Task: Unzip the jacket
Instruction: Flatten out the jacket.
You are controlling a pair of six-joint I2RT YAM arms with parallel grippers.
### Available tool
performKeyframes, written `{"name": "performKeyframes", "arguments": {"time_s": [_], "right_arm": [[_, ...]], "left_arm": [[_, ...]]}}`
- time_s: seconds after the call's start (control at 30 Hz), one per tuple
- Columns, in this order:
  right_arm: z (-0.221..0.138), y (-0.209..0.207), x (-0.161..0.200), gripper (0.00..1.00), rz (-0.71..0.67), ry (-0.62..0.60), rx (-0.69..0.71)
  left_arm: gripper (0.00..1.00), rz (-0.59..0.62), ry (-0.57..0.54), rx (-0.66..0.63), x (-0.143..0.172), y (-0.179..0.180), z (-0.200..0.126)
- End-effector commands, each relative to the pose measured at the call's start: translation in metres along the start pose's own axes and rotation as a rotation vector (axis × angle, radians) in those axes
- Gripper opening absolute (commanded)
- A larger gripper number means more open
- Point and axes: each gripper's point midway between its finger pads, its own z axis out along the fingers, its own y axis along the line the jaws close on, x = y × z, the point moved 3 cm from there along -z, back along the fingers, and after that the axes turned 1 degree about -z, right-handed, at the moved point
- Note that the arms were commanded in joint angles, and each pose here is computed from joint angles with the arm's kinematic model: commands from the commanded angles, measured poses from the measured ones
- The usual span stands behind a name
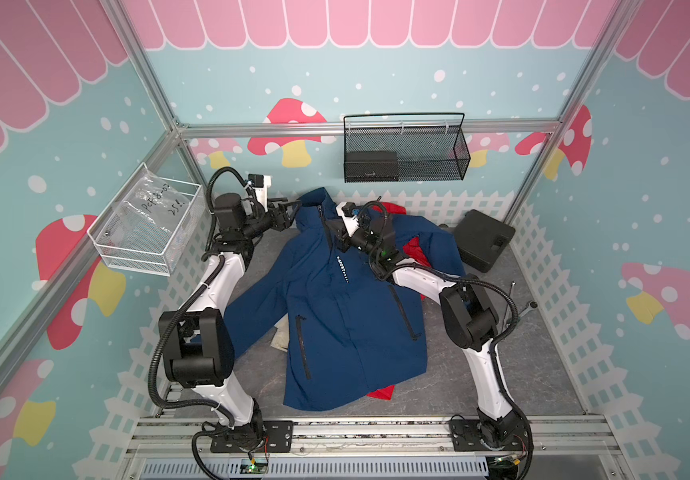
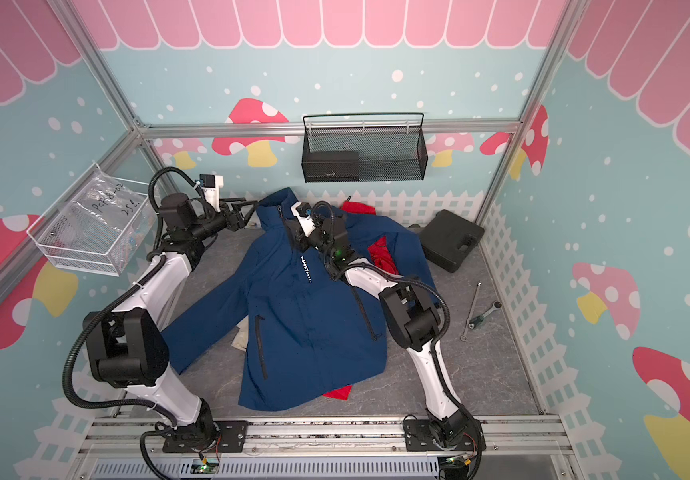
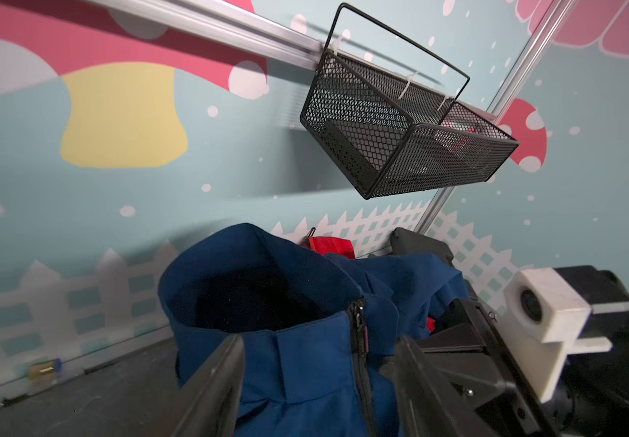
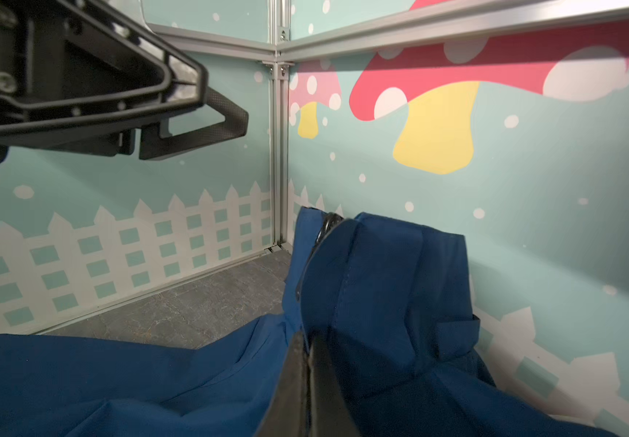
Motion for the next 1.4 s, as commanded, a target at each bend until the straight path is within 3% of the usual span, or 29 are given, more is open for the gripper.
{"name": "performKeyframes", "arguments": {"time_s": [0.0,0.17,0.27,0.43,0.63,0.87,1.13,1.33,1.37], "right_arm": [[-0.019,0.008,-0.048,0.0,-0.105,-0.149,-0.078],[-0.037,0.014,-0.05,0.0,-0.124,-0.171,-0.133],[-0.042,0.014,-0.049,0.0,-0.125,-0.164,-0.144],[-0.047,0.017,-0.047,0.0,-0.126,-0.156,-0.173],[-0.047,0.021,-0.043,0.0,-0.119,-0.151,-0.2],[-0.047,0.022,-0.045,0.0,-0.116,-0.155,-0.203],[-0.047,0.02,-0.047,0.0,-0.105,-0.164,-0.197],[-0.048,0.017,-0.05,0.0,-0.082,-0.181,-0.187],[-0.049,0.015,-0.051,0.0,-0.067,-0.19,-0.188]], "left_arm": [[0.65,0.142,0.124,0.102,0.018,-0.012,-0.002],[0.63,0.26,0.159,0.217,0.029,-0.027,0.007],[0.63,0.404,0.194,0.274,0.039,-0.036,0.012],[0.61,0.544,0.22,0.333,0.045,-0.043,0.019],[0.61,0.681,0.213,0.338,0.042,-0.042,0.027],[0.58,0.74,0.315,0.37,0.052,-0.042,0.03],[0.35,0.744,0.334,0.391,0.056,-0.049,0.033],[0.01,0.735,0.306,0.397,0.044,-0.055,0.034],[0.0,0.728,0.304,0.39,0.04,-0.056,0.034]]}}
